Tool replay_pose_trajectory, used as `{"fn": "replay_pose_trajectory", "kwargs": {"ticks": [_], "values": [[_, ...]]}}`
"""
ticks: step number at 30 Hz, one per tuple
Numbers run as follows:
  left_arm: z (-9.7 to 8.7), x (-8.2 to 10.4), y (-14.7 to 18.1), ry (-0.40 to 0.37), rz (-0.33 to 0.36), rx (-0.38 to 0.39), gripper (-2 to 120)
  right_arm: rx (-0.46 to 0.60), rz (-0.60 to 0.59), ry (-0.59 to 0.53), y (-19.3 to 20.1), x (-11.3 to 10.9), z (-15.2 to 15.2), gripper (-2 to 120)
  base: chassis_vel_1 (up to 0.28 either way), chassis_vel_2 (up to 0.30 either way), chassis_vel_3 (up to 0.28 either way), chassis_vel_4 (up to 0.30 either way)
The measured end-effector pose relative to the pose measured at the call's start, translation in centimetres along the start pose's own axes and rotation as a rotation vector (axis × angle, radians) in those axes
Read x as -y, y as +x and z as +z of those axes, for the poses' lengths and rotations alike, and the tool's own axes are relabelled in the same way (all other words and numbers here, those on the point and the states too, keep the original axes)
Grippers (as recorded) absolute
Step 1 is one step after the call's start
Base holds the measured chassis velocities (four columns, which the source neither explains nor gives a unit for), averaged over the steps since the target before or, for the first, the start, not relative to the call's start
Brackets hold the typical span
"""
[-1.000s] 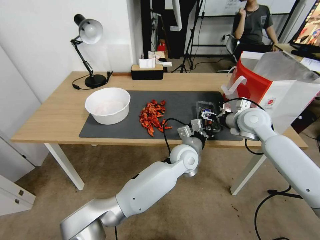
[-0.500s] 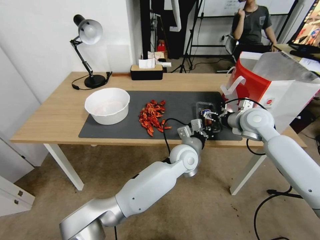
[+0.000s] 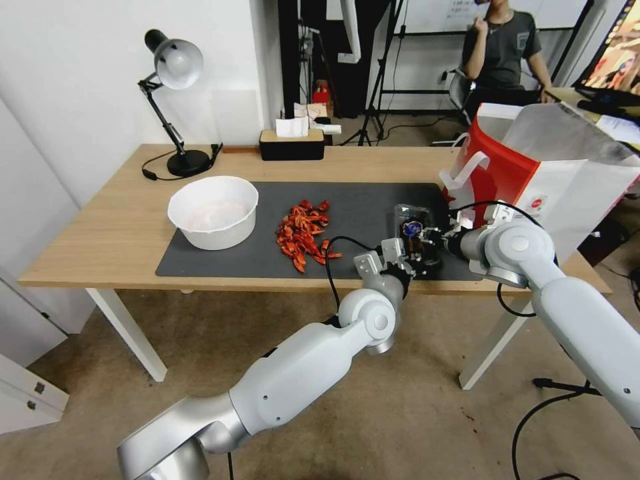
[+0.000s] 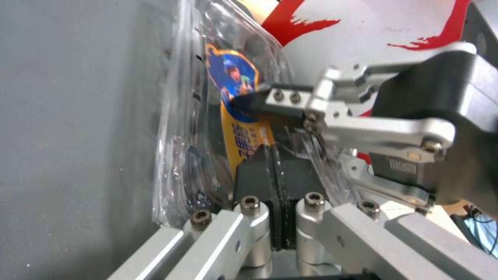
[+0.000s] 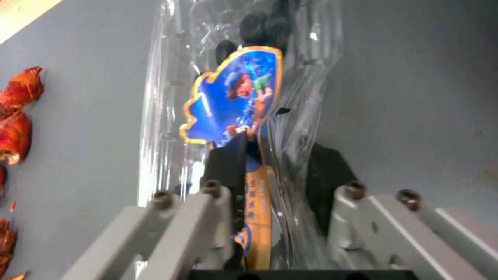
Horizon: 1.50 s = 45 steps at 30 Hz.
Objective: Close the disposable takeout box, then place it into the delivery bag.
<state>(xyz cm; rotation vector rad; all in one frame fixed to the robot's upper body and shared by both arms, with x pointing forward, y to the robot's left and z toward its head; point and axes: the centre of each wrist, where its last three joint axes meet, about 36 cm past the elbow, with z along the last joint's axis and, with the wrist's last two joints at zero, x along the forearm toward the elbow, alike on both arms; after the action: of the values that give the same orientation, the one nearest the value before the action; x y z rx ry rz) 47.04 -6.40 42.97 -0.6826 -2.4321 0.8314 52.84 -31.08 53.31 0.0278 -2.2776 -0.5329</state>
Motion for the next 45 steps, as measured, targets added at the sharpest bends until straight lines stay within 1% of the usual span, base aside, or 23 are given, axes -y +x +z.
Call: {"fn": "replay_pose_trajectory", "kwargs": {"ticks": [1,2,5,20,24,27,30,31,33,35,38,40,41,42,45], "values": [[0.0,0.1,0.0,0.0,0.001,0.0,0,-0.001,0.001,-0.001,0.0,0.1,0.1,16,0.0,0.0,0.0,0.0],[0.0,0.1,0.0,0.0,0.001,0.0,0,-0.001,0.001,-0.001,0.0,0.1,0.1,16,0.0,0.0,0.0,0.0],[0.0,0.2,0.0,0.001,0.002,0.001,0,-0.001,0.004,-0.004,0.2,0.3,0.3,7,0.0,0.0,0.0,0.0],[-0.4,0.4,-0.1,0.001,0.006,0.015,0,0.011,0.004,-0.02,0.4,0.3,0.3,5,0.0,0.0,0.0,0.0],[-1.0,0.2,0.5,0.002,0.012,0.036,0,0.012,0.004,-0.025,0.4,0.4,0.2,0,0.0,0.0,0.0,0.0],[-1.4,0.0,1.0,-0.004,0.016,0.045,0,0.013,0.005,-0.026,0.4,0.5,0.1,0,0.0,0.0,0.0,0.0],[-1.6,-1.1,2.0,-0.06,0.018,0.066,0,0.014,0.005,-0.028,0.3,0.4,0.1,0,0.0,0.0,0.0,0.0],[-1.6,-1.1,2.0,-0.06,0.018,0.066,0,0.014,0.005,-0.028,0.3,0.4,0.1,0,0.0,0.0,0.0,0.0],[-1.7,-1.8,3.1,-0.096,0.025,0.072,0,0.013,0.006,-0.026,0.2,0.3,0.1,0,0.0,0.0,0.0,0.0],[-1.8,-2.0,3.5,-0.105,0.027,0.075,0,0.013,0.006,-0.026,0.2,0.3,0.1,0,0.0,0.0,0.0,0.0],[-2.5,-3.0,4.5,-0.121,0.022,0.09,0,0.013,0.007,-0.026,0.2,0.4,0.1,0,0.0,0.0,0.0,0.0],[-2.7,-3.3,4.8,-0.125,0.02,0.094,0,0.013,0.007,-0.026,0.2,0.4,0.1,0,0.0,0.0,0.0,0.0],[-3.2,-3.9,5.4,-0.136,0.012,0.102,0,0.013,0.009,-0.028,0.2,0.5,0.1,0,0.0,0.0,0.0,0.0],[-3.2,-3.9,5.4,-0.136,0.012,0.102,0,0.013,0.009,-0.028,0.2,0.5,0.1,0,0.0,0.0,0.0,0.0],[-3.4,-4.8,7.3,-0.176,0.012,0.113,0,0.014,0.015,-0.028,0.3,0.7,0.1,0,0.0,0.0,0.0,0.0]]}}
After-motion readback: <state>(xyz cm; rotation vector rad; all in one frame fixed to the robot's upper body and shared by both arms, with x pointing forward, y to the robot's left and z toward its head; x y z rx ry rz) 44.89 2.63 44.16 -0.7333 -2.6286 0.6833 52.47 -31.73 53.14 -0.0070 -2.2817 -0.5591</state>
